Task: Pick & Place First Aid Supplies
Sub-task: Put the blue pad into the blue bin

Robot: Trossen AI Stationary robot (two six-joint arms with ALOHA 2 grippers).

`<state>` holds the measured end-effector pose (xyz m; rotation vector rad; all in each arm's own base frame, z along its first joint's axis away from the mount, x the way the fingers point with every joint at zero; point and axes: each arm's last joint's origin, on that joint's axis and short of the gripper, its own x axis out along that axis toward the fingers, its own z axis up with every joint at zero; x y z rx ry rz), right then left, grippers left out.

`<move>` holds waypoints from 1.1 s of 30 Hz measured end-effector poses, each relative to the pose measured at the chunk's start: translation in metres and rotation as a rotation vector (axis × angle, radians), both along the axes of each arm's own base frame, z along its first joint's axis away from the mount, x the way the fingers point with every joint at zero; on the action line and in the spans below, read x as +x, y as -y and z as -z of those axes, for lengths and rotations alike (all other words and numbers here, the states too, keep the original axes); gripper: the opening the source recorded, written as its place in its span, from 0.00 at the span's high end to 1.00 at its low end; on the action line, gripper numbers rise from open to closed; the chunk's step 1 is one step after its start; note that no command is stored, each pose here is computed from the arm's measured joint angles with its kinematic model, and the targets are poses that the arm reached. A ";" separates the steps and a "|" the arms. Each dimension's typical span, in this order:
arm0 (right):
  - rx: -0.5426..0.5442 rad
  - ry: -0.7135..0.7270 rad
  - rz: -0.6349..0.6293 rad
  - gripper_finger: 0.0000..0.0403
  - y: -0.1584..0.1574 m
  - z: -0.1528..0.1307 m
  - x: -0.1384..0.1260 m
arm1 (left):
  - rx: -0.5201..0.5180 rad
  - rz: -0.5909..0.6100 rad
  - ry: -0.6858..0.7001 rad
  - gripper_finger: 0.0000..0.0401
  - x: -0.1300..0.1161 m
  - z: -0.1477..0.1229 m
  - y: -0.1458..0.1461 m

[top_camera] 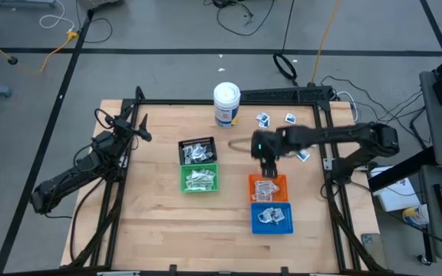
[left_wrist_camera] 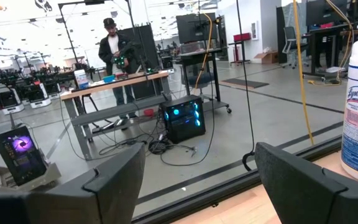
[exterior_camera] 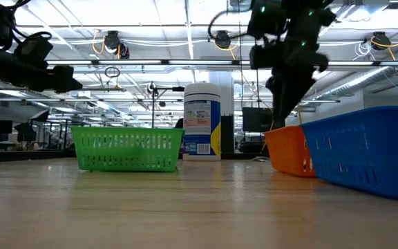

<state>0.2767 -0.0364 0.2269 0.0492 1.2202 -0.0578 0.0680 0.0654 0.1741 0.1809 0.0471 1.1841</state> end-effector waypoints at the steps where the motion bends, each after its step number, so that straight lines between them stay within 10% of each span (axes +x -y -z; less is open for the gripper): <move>1: -0.008 -0.001 0.018 0.50 0.011 0.000 -0.002 | 0.000 0.000 0.000 0.24 0.000 0.000 0.000; 16: -0.149 0.095 0.324 0.51 0.146 -0.005 -0.050 | 0.000 0.000 0.000 0.24 0.000 0.000 0.000; 33: -0.093 0.084 0.550 0.51 0.190 0.028 -0.056 | 0.000 0.000 0.000 0.24 0.000 0.000 0.000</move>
